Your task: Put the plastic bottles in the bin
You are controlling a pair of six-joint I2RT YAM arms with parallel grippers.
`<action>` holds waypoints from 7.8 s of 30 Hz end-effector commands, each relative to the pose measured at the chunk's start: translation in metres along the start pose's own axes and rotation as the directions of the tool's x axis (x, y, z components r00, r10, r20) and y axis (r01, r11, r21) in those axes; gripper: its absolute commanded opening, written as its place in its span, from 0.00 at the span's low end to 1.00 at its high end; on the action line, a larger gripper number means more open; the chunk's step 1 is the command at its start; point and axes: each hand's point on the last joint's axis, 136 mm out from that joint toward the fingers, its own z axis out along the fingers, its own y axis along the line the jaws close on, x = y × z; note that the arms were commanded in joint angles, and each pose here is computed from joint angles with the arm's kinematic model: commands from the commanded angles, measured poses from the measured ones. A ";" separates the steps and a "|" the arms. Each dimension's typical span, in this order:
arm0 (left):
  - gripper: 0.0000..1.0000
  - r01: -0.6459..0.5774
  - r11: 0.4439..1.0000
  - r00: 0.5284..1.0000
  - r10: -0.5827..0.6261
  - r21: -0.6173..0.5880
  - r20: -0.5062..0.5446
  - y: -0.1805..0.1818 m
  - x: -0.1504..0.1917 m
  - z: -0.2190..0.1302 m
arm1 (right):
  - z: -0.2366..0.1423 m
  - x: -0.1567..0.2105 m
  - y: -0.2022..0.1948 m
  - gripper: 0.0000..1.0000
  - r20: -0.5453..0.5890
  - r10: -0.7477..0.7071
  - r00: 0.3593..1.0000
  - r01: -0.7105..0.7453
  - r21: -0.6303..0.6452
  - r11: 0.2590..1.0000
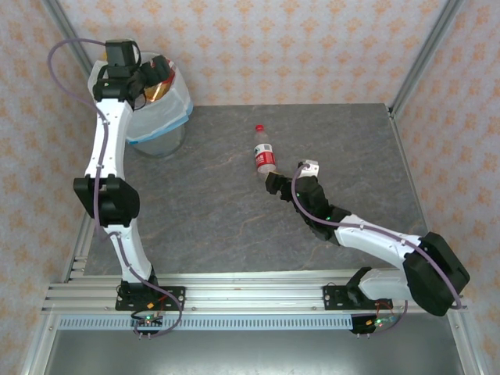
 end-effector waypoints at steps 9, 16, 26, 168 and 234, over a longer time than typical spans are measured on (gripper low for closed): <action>0.83 -0.085 0.960 0.993 0.060 -0.267 -0.100 0.040 0.019 0.022 | 0.000 -0.012 0.006 0.99 0.013 0.003 1.000 -0.003 -0.002 1.000; 0.83 0.083 0.937 0.996 -0.064 -0.340 0.068 0.051 -0.007 -0.014 | 0.001 -0.010 0.005 0.99 0.008 0.000 1.000 0.000 0.004 1.000; 0.86 0.284 0.828 0.958 -0.226 -0.484 0.176 0.090 -0.003 -0.041 | 0.004 -0.008 0.007 0.99 -0.004 -0.018 1.000 0.018 -0.003 1.000; 0.60 0.135 0.857 0.961 0.008 -0.498 0.275 0.112 -0.063 -0.045 | 0.015 -0.020 0.001 0.99 0.043 0.022 0.999 -0.023 0.019 1.000; 1.00 -0.062 0.923 0.982 0.125 -0.380 0.143 0.157 0.271 -0.098 | -0.043 -0.070 -0.207 0.99 0.051 -0.214 0.975 0.141 0.601 0.786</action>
